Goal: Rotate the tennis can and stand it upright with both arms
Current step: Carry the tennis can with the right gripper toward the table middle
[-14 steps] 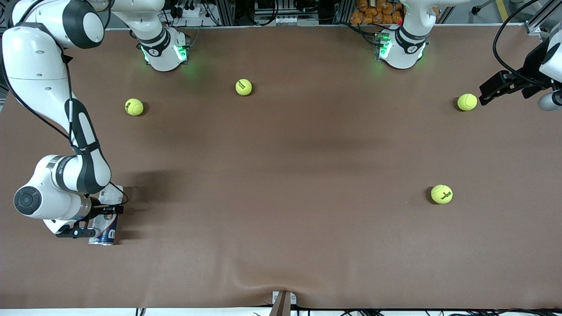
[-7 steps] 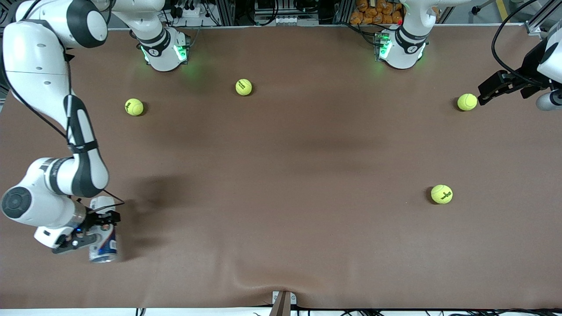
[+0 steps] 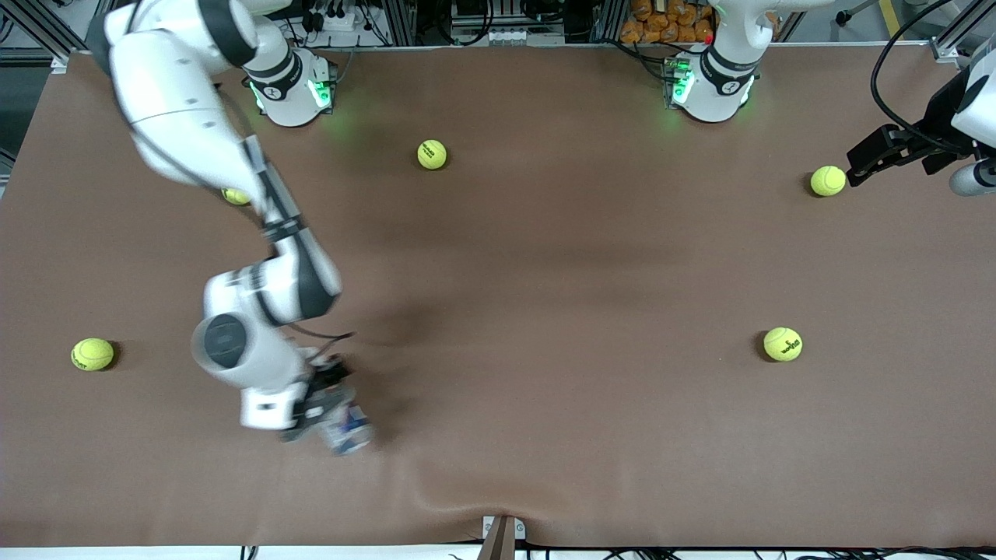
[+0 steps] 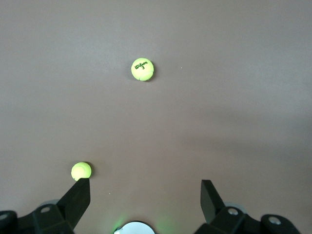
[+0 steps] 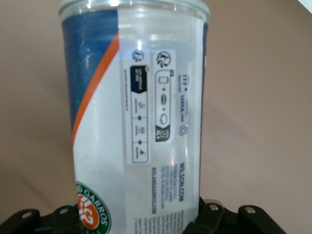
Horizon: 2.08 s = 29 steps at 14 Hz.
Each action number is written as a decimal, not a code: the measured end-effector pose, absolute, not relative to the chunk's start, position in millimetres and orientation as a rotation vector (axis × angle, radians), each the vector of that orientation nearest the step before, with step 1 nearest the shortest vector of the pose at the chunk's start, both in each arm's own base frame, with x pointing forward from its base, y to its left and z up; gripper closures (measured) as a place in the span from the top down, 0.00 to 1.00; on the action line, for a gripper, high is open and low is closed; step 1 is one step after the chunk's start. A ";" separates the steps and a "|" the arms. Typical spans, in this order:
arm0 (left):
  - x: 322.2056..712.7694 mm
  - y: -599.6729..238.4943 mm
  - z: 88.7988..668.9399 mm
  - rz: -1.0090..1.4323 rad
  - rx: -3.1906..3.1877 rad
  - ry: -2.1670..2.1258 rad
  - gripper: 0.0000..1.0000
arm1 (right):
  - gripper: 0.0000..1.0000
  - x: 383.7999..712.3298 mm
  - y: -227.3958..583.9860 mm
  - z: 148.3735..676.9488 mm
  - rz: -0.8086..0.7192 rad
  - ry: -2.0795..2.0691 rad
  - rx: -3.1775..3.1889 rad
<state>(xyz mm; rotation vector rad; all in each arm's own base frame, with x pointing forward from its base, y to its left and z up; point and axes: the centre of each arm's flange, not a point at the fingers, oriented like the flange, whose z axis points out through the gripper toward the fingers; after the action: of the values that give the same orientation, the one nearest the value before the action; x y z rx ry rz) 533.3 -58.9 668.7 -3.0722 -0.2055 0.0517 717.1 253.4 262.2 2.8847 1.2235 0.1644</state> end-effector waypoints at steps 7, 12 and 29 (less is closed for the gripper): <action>533.2 -59.1 668.8 0.051 -3.072 -0.205 1.00 | 0.67 627.2 431.3 262.2 0.167 1.987 2.421; 533.2 -59.2 668.8 0.051 -3.072 -0.205 1.00 | 0.67 573.0 492.0 242.8 0.110 2.306 2.125; 533.4 -59.2 668.9 0.049 -3.073 -0.205 1.00 | 0.87 582.7 474.9 184.1 0.123 2.150 2.267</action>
<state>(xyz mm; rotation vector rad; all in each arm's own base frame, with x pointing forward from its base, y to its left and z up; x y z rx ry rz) 533.4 -59.2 668.9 -3.0726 -0.2046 0.0489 582.7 474.9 184.1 2.2671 2.1501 0.1235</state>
